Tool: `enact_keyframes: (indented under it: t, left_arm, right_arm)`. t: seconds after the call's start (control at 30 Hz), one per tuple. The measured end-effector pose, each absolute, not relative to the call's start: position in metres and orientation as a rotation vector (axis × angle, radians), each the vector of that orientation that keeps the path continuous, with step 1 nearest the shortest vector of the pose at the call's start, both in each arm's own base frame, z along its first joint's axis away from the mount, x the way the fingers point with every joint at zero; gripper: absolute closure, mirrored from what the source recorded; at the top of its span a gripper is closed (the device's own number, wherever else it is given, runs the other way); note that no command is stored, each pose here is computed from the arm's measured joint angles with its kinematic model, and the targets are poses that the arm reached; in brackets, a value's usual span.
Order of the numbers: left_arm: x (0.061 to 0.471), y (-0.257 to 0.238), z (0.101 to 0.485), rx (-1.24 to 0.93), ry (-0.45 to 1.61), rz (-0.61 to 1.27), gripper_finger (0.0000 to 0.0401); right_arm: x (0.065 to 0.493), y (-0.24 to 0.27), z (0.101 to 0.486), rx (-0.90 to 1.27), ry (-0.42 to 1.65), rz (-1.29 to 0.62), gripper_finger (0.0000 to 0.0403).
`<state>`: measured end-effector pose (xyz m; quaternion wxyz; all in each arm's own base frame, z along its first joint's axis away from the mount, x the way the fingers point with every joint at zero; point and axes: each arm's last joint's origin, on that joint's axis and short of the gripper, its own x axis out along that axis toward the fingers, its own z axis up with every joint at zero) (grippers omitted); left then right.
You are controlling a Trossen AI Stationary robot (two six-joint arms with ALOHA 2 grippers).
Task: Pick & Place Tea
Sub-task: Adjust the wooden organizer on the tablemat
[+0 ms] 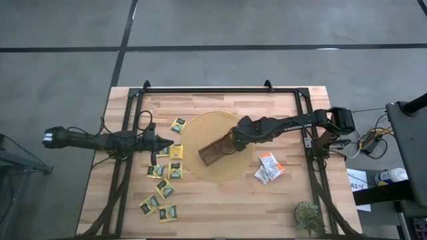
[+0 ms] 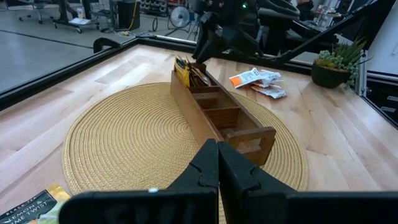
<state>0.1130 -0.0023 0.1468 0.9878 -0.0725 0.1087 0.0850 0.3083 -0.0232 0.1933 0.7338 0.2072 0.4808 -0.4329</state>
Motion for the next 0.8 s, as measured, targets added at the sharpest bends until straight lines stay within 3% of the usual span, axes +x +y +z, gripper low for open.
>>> enact_keyframes:
  t: [0.8]
  left_arm:
    - [0.113,-0.002,0.147,-0.146,0.218,0.171,0.0401]
  right_arm:
    - [0.305,-0.031,0.181,0.52,1.072,-0.934,0.0319]
